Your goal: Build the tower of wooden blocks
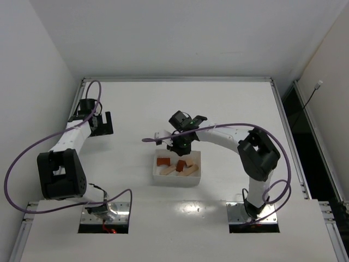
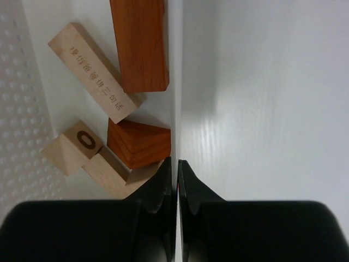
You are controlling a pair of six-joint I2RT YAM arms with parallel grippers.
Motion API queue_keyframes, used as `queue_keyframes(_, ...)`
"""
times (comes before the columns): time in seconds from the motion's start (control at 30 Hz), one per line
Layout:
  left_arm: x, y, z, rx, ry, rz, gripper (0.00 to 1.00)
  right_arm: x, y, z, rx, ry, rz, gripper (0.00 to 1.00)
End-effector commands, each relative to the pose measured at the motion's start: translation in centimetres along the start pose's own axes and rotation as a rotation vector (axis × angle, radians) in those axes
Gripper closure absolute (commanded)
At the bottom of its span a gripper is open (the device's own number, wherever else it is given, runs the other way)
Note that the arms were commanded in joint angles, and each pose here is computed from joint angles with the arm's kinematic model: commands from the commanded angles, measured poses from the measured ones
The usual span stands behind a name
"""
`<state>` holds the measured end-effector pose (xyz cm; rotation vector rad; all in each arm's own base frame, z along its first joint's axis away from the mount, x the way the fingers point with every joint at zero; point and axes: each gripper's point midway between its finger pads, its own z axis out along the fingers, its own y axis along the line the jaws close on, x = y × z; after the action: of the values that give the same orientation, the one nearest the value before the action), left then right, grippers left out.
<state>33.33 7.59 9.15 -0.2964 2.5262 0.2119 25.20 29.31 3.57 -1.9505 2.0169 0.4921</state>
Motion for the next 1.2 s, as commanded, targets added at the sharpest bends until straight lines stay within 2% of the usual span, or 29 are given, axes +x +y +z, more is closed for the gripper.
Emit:
queue_keyframes(0.0,-1.9,0.9,0.0,-0.042,-0.041,-0.034,0.0,-2.5,-4.9,-5.0,0.313,-0.095,0.067,1.0)
queue_keyframes(0.07,-2.5,0.8,-0.2,-0.042,-0.031,-0.052,0.0,-3.7,-7.4,-7.5,0.479,-0.146,0.097,1.0)
queue_keyframes(0.13,-2.4,1.0,-0.2,-0.056,-0.006,-0.061,0.0,-4.2,-10.8,-11.7,0.745,-0.186,0.187,1.0)
queue_keyframes(0.17,-2.7,0.9,-0.3,-0.055,-0.015,-0.073,0.0,-4.6,-11.6,-13.1,0.833,-0.189,0.195,1.0)
queue_keyframes(0.2,-2.8,1.2,-0.3,-0.07,-0.016,-0.073,0.0,-3.3,-12.6,-14.3,0.937,-0.136,0.208,1.0)
queue_keyframes(0.27,-3.4,1.6,-0.8,-0.093,-0.038,-0.098,0.0,-4.3,-14.3,-17.1,1.078,-0.182,0.195,1.0)
queue_keyframes(0.3,-3.4,2.1,-0.8,-0.122,-0.04,-0.099,0.0,-3.5,-14.9,-18.3,1.157,-0.112,0.151,1.0)
queue_keyframes(0.33,-3.8,2.3,-1.0,-0.134,-0.052,-0.101,0.0,-4.2,-15.6,-19.3,1.237,-0.133,0.132,1.0)
queue_keyframes(0.37,-4.6,2.4,-1.6,-0.132,-0.077,-0.106,0.0,-3.3,-15.6,-19.8,1.309,-0.032,0.071,1.0)
queue_keyframes(0.4,-4.6,2.2,-1.8,-0.118,-0.067,-0.095,0.0,-3.1,-16.0,-20.2,1.354,-0.002,0.046,1.0)
queue_keyframes(0.43,-4.6,2.2,-2.0,-0.118,-0.062,-0.094,0.0,-3.4,-16.0,-20.5,1.399,0.012,0.013,1.0)
queue_keyframes(0.47,-3.9,2.2,-1.7,-0.12,-0.031,-0.088,0.0,-3.9,-16.5,-22.3,1.511,-0.031,0.027,1.0)
queue_keyframes(0.53,-4.6,2.7,-2.2,-0.143,-0.043,-0.081,0.0,-3.9,-16.2,-20.6,1.549,0.071,-0.104,1.0)
queue_keyframes(0.57,-4.6,2.8,-2.2,-0.155,-0.045,-0.092,0.0,-3.8,-16.2,-21.3,1.624,0.048,-0.092,1.0)
queue_keyframes(0.6,-4.6,3.0,-2.2,-0.164,-0.046,-0.092,0.0,-3.8,-16.2,-19.7,1.629,0.075,-0.138,1.0)
queue_keyframes(0.63,-4.6,3.5,-2.2,-0.172,-0.044,-0.103,0.0,-3.9,-16.0,-19.7,1.659,0.131,-0.207,1.0)
queue_keyframes(0.67,-4.7,4.0,-2.4,-0.179,-0.051,-0.115,0.0,-3.8,-15.9,-19.7,1.698,0.131,-0.222,1.0)
queue_keyframes(0.7,-4.7,4.0,-2.4,-0.179,-0.051,-0.115,0.0,-4.3,-15.4,-20.7,1.778,0.068,-0.205,1.0)
queue_keyframes(0.73,-4.7,4.3,-2.4,-0.184,-0.05,-0.122,0.0,-4.0,-15.3,-19.4,1.786,0.145,-0.262,1.0)
queue_keyframes(0.77,-4.7,4.3,-2.4,-0.184,-0.05,-0.122,0.0,-4.0,-15.1,-19.6,1.824,0.147,-0.267,1.0)
queue_keyframes(0.8,-4.6,4.6,-2.4,-0.19,-0.049,-0.129,0.0,-4.3,-14.3,-20.7,1.906,0.084,-0.237,1.0)
queue_keyframes(0.83,-4.6,4.6,-2.4,-0.19,-0.049,-0.129,0.0,-4.9,-13.7,-20.7,1.932,0.11,-0.303,1.0)
queue_keyframes(0.87,-4.6,4.6,-2.4,-0.19,-0.049,-0.129,0.0,-4.6,-13.7,-19.7,1.943,0.129,-0.333,1.0)
queue_keyframes(1.0,-3.5,4.8,-2.2,-0.188,-0.028,-0.134,0.0,-6.3,-12.5,-20.7,1.989,0.096,-0.364,1.0)
queue_keyframes(1.17,-3.3,4.8,-2.3,-0.188,-0.026,-0.134,0.0,-8.6,-11.7,-24.7,2.072,0.065,-0.362,1.0)
